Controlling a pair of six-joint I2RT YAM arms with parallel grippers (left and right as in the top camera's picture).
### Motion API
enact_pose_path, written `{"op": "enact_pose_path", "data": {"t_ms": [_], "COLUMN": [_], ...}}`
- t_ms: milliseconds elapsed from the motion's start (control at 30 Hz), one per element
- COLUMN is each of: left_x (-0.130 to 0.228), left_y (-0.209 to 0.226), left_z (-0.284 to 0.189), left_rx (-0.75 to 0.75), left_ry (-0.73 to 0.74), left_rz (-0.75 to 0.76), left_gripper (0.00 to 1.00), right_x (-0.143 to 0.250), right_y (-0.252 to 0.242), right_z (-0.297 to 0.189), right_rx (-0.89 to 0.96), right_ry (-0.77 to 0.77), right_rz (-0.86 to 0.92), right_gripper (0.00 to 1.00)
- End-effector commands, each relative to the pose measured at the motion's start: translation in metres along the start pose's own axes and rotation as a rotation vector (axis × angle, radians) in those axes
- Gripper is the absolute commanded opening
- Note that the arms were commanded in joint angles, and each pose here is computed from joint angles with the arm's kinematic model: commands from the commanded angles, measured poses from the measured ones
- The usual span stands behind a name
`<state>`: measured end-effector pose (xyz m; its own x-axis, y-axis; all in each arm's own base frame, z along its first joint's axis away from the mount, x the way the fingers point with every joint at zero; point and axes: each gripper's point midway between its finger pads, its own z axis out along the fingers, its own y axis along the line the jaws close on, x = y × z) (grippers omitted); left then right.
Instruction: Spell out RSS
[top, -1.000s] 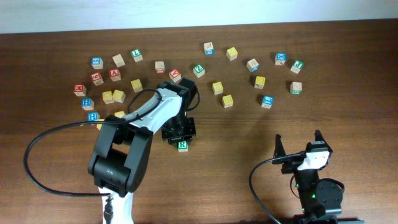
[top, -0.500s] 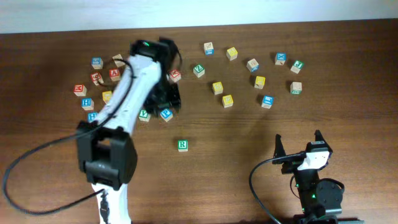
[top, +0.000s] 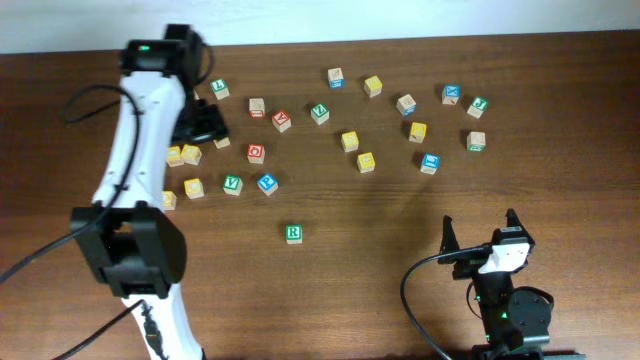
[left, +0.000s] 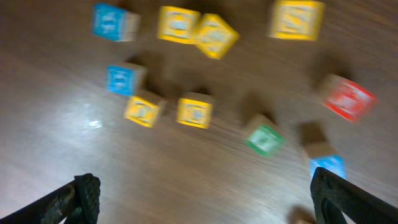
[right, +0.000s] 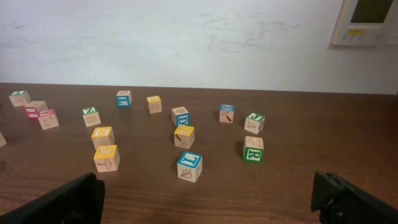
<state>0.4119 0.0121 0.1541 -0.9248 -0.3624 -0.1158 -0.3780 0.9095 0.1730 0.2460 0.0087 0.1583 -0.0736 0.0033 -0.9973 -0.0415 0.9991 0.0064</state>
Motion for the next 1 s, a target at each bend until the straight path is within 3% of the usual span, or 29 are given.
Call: {"op": "enact_pose_path", "data": {"t_ms": [0,100,133,200,333,367,433,600,733,867,967], "left_x": [-0.009,-0.030,-0.043,-0.057,-0.082,-0.085,-0.088,-0.082,-0.074,-0.065,-0.068], "left_y": [0.017,-0.011,-0.026,-0.048,-0.064,-0.068,-0.073,-0.080,-0.089,-0.092,-0.092], "left_z": [0.016,0.012,0.010,0.010,0.042,0.051,0.070,0.102,0.119,0.148,0.148], "left_rx": [0.083,0.221,0.247,0.279,0.225,0.226,0.219,0.159,0.142,0.117,0.121], "left_ry": [0.042,-0.032,-0.096,-0.164,-0.227,-0.228,-0.214,-0.179,-0.147,-0.092,-0.103], "left_rz": [-0.085,-0.091,-0.077,-0.047,-0.040,-0.040,-0.037,-0.015,0.037,0.048,0.044], "left_gripper": [0.99,0.93,0.87,0.89,0.84,0.75,0.66,0.65,0.52,0.54,0.48], "right_x": [0.002,0.002,0.002,0.002,0.002,0.002,0.002,0.002,0.002,0.002,0.002], "right_y": [-0.003,-0.003,-0.003,-0.003,-0.003,-0.003,-0.003,-0.003,-0.003,-0.003,-0.003], "right_z": [0.000,0.000,0.000,0.000,0.000,0.000,0.000,0.000,0.000,0.000,0.000], "right_rx": [0.015,0.015,0.015,0.015,0.015,0.015,0.015,0.015,0.015,0.015,0.015], "right_ry": [0.004,0.004,0.004,0.004,0.004,0.004,0.004,0.004,0.004,0.004,0.004], "right_rz": [0.011,0.011,0.011,0.011,0.011,0.011,0.011,0.011,0.011,0.011,0.011], "right_gripper": [0.98,0.98,0.98,0.98,0.98,0.98,0.98,0.98,0.98,0.98,0.98]}}
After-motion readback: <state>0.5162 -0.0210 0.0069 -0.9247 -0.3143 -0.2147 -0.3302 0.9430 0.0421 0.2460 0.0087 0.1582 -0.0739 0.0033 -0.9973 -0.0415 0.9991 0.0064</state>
